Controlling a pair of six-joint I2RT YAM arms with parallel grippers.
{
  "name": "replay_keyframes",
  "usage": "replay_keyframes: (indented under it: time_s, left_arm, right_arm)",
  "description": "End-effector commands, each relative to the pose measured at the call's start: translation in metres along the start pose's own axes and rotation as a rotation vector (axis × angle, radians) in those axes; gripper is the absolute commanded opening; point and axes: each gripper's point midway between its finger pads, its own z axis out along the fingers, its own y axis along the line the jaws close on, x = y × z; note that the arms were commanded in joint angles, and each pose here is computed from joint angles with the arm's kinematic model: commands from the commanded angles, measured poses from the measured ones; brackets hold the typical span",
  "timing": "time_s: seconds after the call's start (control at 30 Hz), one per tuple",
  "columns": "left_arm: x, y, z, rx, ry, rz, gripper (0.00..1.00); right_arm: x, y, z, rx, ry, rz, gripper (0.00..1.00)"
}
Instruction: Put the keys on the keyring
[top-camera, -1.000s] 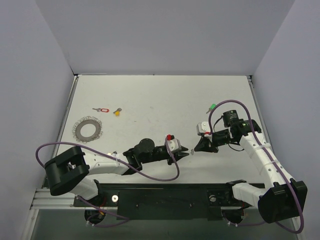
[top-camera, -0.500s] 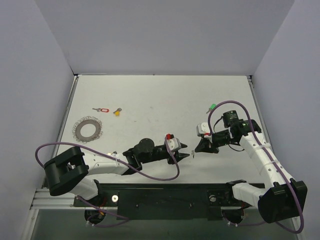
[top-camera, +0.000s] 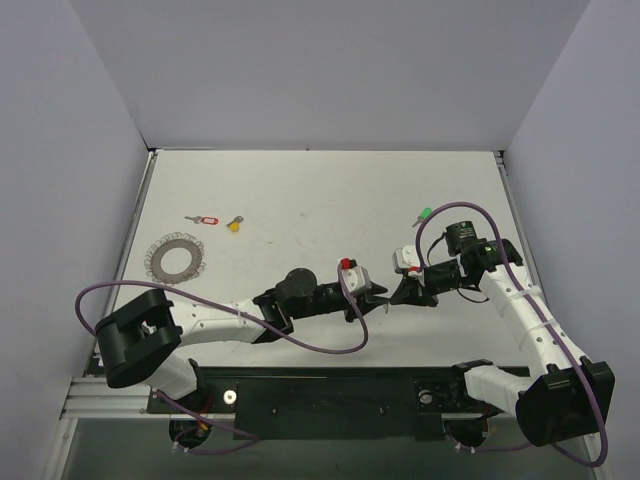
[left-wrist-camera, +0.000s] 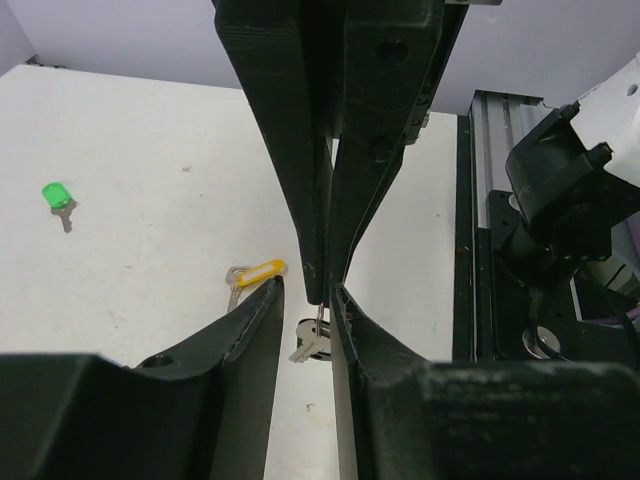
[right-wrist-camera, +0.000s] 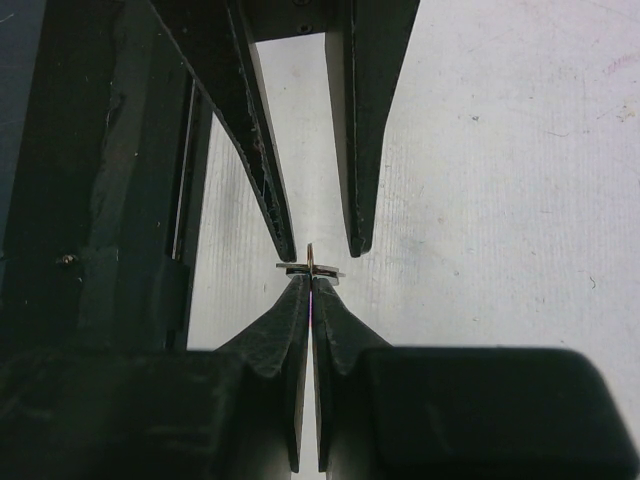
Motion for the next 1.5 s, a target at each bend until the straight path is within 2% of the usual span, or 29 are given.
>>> replay_keyframes:
  time_s: [0.0, 0.47, 0.87, 1.0, 1.07, 1.1, 1.13, 1.27, 1.37, 1.43, 1.47]
  left_arm:
    - [-0.010, -0.007, 0.009, 0.046, -0.009, 0.011, 0.34]
    - [0.011, -0.006, 0.009, 0.059, 0.072, 0.056, 0.33]
    - [0.006, -0.010, 0.012, 0.082, 0.060, 0.056, 0.26]
    - [0.006, -0.012, 0.012, 0.090, 0.060, 0.054, 0.20]
    - [0.007, -0.013, 0.012, 0.096, 0.064, 0.052, 0.11]
    - [0.007, -0.013, 0.012, 0.096, 0.064, 0.052, 0.03]
    - [0.007, -0.012, 0.012, 0.094, 0.063, 0.054, 0.00]
    - [0.008, -0.009, 0.009, 0.071, 0.062, 0.051, 0.00]
    - [0.002, -0.005, 0.002, 0.032, 0.023, 0.041, 0.00]
    - [0.000, -0.004, -0.011, 0.008, -0.029, 0.035, 0.00]
    - [-0.018, -0.006, -0.012, 0.001, -0.108, -0.013, 0.00]
  right_arm:
    - [-0.004, 0.010, 0.003, -0.040, -0.028, 0.003, 0.00]
    - [-0.003, 0.011, 0.003, -0.048, -0.026, 0.004, 0.00]
    - [-0.003, 0.011, 0.003, -0.048, -0.026, 0.004, 0.00]
    - [-0.003, 0.012, 0.003, -0.050, -0.027, 0.005, 0.00]
    - [-0.004, 0.011, 0.003, -0.047, -0.026, 0.001, 0.00]
    - [-0.003, 0.012, 0.003, -0.049, -0.029, 0.006, 0.00]
    - [-0.004, 0.012, 0.003, -0.048, -0.028, 0.002, 0.00]
    - [-0.007, 0.012, 0.003, -0.048, -0.043, 0.003, 0.01]
    - [-0.012, 0.010, 0.000, -0.030, -0.086, 0.042, 0.28]
    - [-0.014, 0.008, -0.003, -0.013, -0.110, 0.052, 0.37]
    - [-0.017, 0.008, -0.004, -0.012, -0.127, 0.053, 0.38]
